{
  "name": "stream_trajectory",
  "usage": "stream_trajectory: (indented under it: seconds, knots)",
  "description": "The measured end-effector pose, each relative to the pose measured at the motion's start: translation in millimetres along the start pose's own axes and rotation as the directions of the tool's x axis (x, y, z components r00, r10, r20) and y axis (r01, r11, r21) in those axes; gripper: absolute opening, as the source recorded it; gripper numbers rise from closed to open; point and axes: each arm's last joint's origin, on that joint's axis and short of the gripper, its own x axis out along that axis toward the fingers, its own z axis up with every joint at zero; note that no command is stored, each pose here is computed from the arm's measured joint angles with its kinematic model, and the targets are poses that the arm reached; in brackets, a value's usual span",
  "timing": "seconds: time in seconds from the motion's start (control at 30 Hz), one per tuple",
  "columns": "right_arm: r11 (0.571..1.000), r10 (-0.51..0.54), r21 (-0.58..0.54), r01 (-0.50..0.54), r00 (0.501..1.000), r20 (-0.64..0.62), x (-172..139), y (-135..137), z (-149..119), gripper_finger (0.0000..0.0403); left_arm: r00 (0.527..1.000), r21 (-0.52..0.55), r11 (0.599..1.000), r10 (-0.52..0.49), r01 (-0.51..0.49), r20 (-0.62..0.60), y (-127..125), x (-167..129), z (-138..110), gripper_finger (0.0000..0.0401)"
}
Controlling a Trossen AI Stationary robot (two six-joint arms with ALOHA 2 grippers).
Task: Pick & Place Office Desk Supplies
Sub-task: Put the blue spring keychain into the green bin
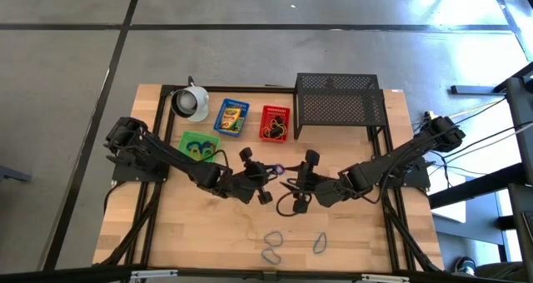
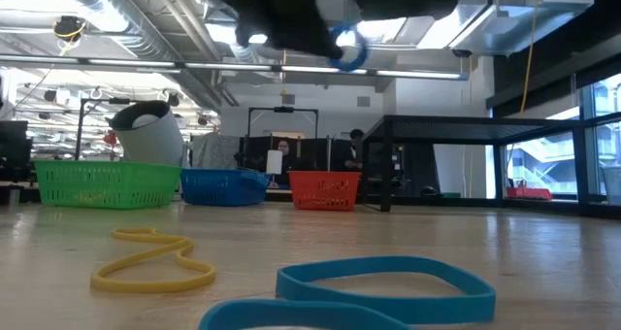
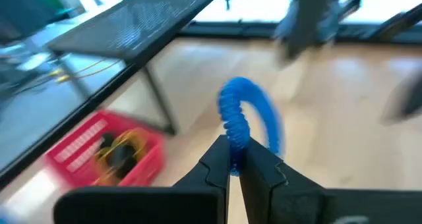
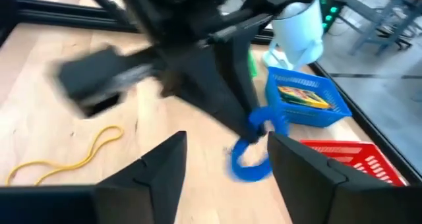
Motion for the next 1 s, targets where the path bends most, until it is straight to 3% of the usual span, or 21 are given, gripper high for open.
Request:
stream_trajectory:
  seconds: [0.23, 0.47, 0.6, 0.77, 0.87, 1.0]
  knots:
    - [0.997, 0.025, -0.07, -0.025, 1.0, 0.007, -7.2, 8.3, -1.3, 0.0235, 0.978, 0.0, 0.993, 0.114, -0.116, -0.176, 25.2, -18.0, -10.9, 0.0013]
    - [0.996, 0.031, -0.081, -0.03, 0.999, 0.007, -8.8, 10.1, -1.8, 0.0236, 0.909, 0.047, 0.967, 0.25, -0.249, -0.334, 60.6, -62.5, -19.6, 0.0013]
    - [0.996, 0.03, -0.082, -0.029, 1.0, 0.007, -8.7, 9.9, -1.9, 0.0236, 0.845, 0.059, 0.935, 0.342, -0.35, -0.411, 83.2, -81.9, -23.6, 0.0014]
    - [0.996, 0.029, -0.081, -0.028, 1.0, 0.007, -8.5, 9.7, -1.8, 0.0236, 0.716, 0.063, 0.868, 0.445, -0.492, -0.539, 104.6, -98.9, -31.2, 0.0017]
    - [0.997, 0.028, -0.079, -0.027, 1.0, 0.007, -8.3, 9.4, -1.7, 0.0236, 0.642, 0.061, 0.834, 0.466, -0.548, -0.608, 109.9, -101.7, -43.9, 0.0018]
    - [0.997, 0.028, -0.073, -0.027, 1.0, 0.007, -8.3, 9.4, -1.7, 0.0236, 0.591, 0.055, 0.806, 0.476, -0.589, -0.651, 113.4, -99.1, -65.8, 0.0018]
